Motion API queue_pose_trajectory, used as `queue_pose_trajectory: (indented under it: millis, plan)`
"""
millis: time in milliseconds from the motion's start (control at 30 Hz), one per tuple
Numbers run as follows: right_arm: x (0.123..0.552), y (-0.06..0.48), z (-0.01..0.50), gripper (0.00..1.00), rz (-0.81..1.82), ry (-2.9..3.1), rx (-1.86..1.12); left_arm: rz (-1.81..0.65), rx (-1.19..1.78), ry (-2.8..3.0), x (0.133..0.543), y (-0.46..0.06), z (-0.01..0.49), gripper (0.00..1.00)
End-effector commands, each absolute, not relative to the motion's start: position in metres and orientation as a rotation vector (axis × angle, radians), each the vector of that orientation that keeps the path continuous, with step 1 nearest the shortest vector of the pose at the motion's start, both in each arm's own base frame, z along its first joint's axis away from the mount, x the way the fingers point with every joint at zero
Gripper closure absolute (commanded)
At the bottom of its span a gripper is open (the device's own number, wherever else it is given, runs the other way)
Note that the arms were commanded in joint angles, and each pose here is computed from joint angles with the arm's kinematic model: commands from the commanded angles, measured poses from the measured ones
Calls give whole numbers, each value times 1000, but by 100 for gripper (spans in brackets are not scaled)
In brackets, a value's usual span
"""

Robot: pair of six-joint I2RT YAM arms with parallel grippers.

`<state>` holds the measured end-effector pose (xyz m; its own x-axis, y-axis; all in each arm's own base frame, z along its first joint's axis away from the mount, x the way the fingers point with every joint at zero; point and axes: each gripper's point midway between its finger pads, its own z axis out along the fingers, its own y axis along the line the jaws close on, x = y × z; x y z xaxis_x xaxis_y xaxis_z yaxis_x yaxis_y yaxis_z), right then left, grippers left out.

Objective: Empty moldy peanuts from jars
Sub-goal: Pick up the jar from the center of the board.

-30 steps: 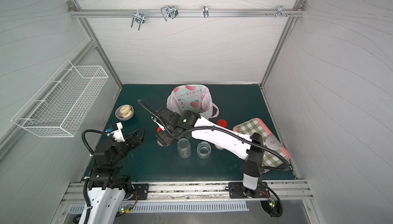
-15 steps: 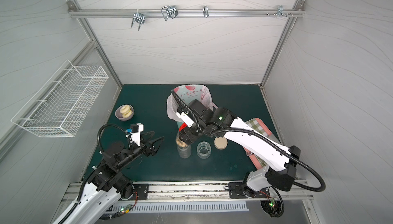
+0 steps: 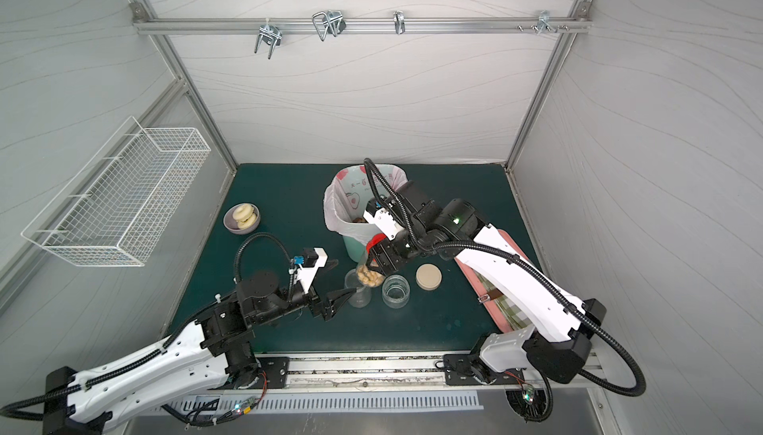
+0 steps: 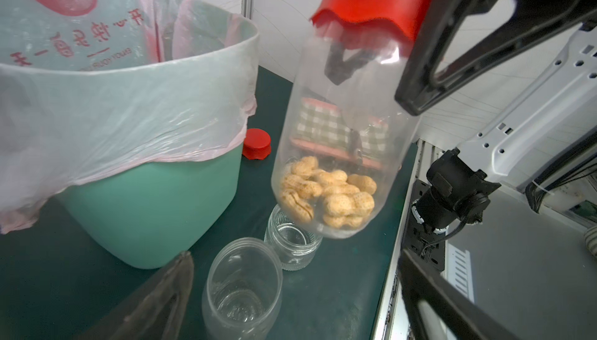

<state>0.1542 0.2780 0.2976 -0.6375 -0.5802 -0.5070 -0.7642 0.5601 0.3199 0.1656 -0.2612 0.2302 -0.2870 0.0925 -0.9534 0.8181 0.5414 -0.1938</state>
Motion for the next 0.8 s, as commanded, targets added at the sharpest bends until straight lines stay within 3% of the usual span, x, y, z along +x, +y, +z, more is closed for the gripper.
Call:
queue_pose_trajectory:
  millis: [0,333,767]
  plan:
    - [144,275,305,57,774,2458,-1161,-851,760,1614,170,-271,265,0]
    - [124,284,298,57,711,2458,-1272,-959,778,1559,156,-275,279,0]
    - [105,320,313,57,921,2346,-1306,-1014,802,1565,152,-285,279,0]
